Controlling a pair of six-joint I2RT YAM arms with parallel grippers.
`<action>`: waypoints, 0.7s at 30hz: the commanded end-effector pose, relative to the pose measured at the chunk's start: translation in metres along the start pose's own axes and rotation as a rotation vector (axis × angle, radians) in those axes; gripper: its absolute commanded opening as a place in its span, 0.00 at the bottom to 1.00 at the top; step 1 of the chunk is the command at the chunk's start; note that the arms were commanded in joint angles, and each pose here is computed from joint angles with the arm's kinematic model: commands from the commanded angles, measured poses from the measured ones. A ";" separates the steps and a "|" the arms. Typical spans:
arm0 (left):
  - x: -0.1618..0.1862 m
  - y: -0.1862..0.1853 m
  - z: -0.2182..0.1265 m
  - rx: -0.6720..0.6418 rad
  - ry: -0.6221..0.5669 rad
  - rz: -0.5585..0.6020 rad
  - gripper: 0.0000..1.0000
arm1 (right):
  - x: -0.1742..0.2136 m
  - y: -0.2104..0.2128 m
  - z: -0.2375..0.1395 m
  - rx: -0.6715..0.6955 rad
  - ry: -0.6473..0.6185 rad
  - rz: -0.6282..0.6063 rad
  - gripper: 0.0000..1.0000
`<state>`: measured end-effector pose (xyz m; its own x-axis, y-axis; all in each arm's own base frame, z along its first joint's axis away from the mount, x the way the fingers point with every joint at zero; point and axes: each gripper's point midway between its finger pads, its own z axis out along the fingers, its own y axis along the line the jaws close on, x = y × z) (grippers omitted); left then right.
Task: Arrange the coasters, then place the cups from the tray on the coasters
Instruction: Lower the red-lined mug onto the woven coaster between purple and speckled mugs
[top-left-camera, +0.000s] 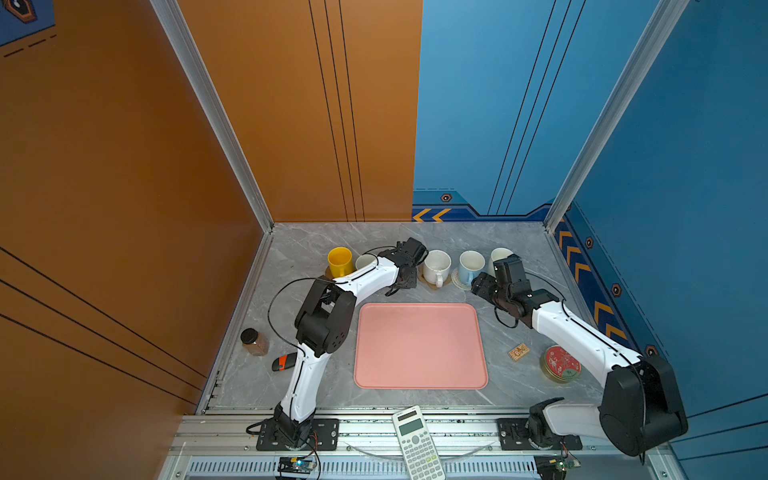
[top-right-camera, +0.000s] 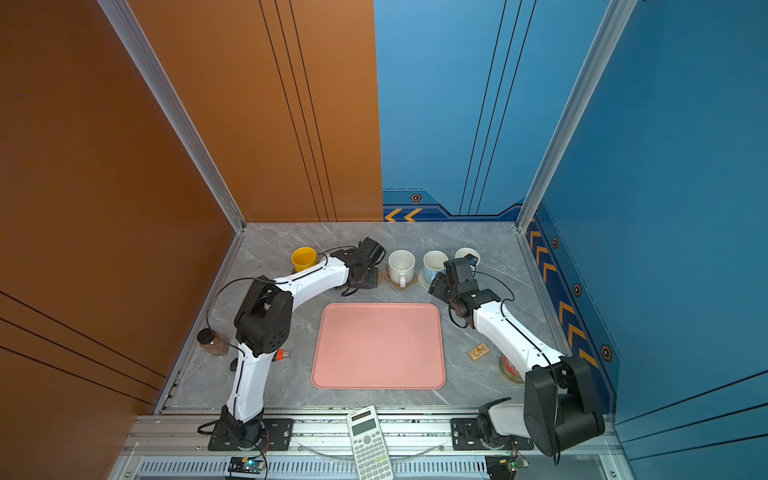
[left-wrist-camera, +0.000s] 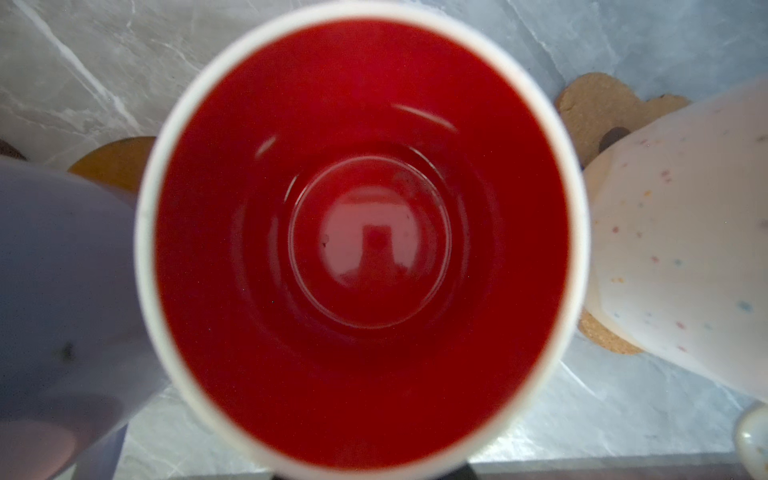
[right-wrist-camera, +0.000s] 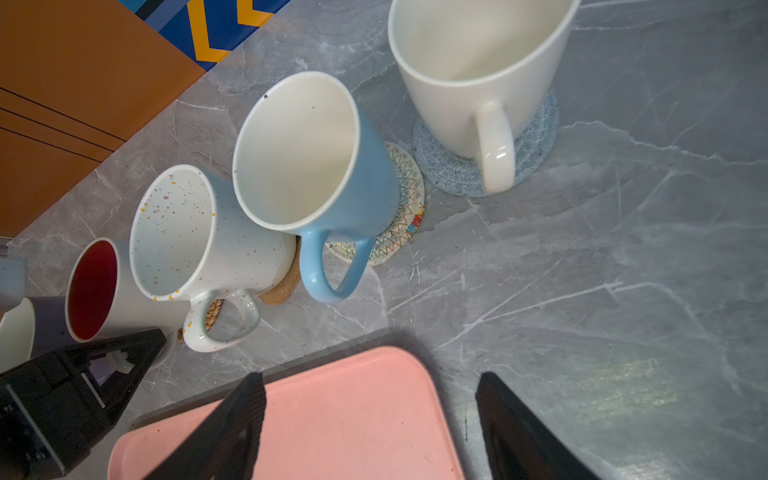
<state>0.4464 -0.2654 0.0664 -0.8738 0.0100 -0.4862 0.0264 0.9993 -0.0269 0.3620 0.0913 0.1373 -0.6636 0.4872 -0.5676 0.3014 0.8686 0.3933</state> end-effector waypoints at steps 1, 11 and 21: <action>0.006 -0.003 -0.002 0.013 0.015 0.006 0.30 | -0.004 0.003 -0.004 -0.005 0.005 -0.010 0.78; 0.004 -0.003 -0.015 0.009 -0.010 0.011 0.41 | -0.004 0.003 -0.007 -0.009 0.003 -0.008 0.78; -0.002 0.001 -0.040 0.002 -0.057 0.023 0.49 | -0.006 0.002 -0.015 -0.019 -0.011 -0.004 0.78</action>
<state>0.4325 -0.2674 0.0778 -0.8669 0.0263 -0.4978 0.0453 0.9986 -0.0262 0.3611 0.0910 0.1432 -0.6553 0.4898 -0.5750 0.2956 0.8668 0.4016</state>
